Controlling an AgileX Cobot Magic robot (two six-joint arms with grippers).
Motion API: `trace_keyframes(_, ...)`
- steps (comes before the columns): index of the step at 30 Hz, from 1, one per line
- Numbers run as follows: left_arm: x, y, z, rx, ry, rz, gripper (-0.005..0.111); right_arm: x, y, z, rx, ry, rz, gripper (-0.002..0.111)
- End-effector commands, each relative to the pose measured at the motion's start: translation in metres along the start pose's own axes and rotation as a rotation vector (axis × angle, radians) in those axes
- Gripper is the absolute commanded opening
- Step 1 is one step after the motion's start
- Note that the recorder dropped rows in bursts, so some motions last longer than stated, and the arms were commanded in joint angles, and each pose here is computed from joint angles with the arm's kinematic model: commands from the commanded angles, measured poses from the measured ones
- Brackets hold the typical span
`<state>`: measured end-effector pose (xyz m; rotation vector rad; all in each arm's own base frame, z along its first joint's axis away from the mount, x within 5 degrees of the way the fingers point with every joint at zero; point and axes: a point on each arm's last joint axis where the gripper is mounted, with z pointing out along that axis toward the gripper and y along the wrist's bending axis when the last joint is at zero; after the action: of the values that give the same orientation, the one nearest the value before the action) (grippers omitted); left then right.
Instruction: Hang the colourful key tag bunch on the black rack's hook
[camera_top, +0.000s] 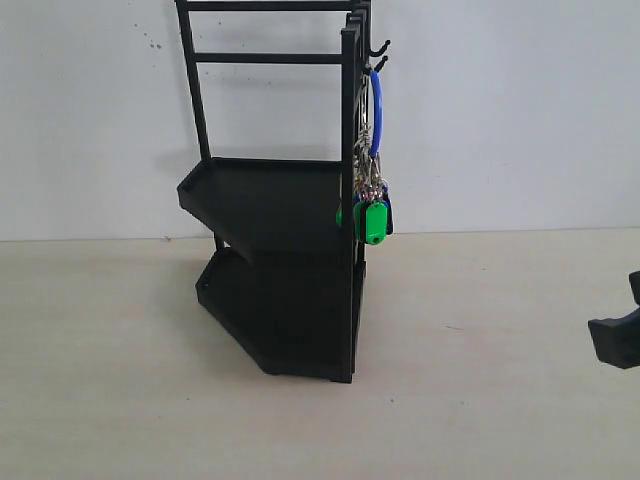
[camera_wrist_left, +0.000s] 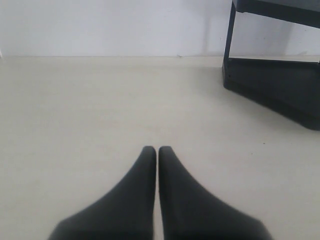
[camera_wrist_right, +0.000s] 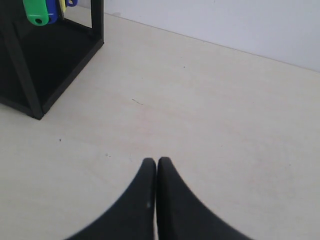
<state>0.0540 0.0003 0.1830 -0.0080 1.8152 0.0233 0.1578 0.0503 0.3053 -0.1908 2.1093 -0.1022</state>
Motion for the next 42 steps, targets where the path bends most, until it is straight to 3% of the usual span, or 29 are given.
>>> trace_keyframes(1,-0.002,0.000,0.000,-0.001,-0.019,-0.018,0.004,0.001,0.000,-0.001,-0.002,0.001,0.011,0.000)
trace_keyframes(8,-0.002,0.000,0.000,-0.001,-0.019,-0.018,0.004,0.001,-0.001,-0.003,-0.003,-0.007,0.015,0.000)
trace_keyframes(13,-0.002,0.000,0.000,-0.001,-0.019,-0.018,0.004,-0.002,-0.017,-0.032,-0.014,-0.132,0.076,0.000)
trace_keyframes(20,-0.002,0.000,0.000,-0.001,-0.019,-0.018,0.004,0.017,-0.063,-0.101,0.088,-0.364,0.395,0.000)
trace_keyframes(23,-0.002,0.000,0.000,-0.001,-0.019,-0.018,0.004,0.025,-0.068,-0.114,0.127,-0.415,0.440,0.000)
trace_keyframes(29,-0.002,0.000,0.000,-0.001,-0.019,-0.018,0.004,0.061,-0.064,-0.109,0.146,-0.477,0.432,0.000)
trace_keyframes(34,-0.002,0.000,0.000,-0.001,-0.019,-0.018,0.004,0.092,-0.051,-0.087,0.071,-0.531,0.386,0.000)
trace_keyframes(42,-0.002,0.000,0.000,-0.001,-0.019,-0.018,0.004,0.099,-0.040,-0.075,-0.012,-0.585,0.344,0.000)
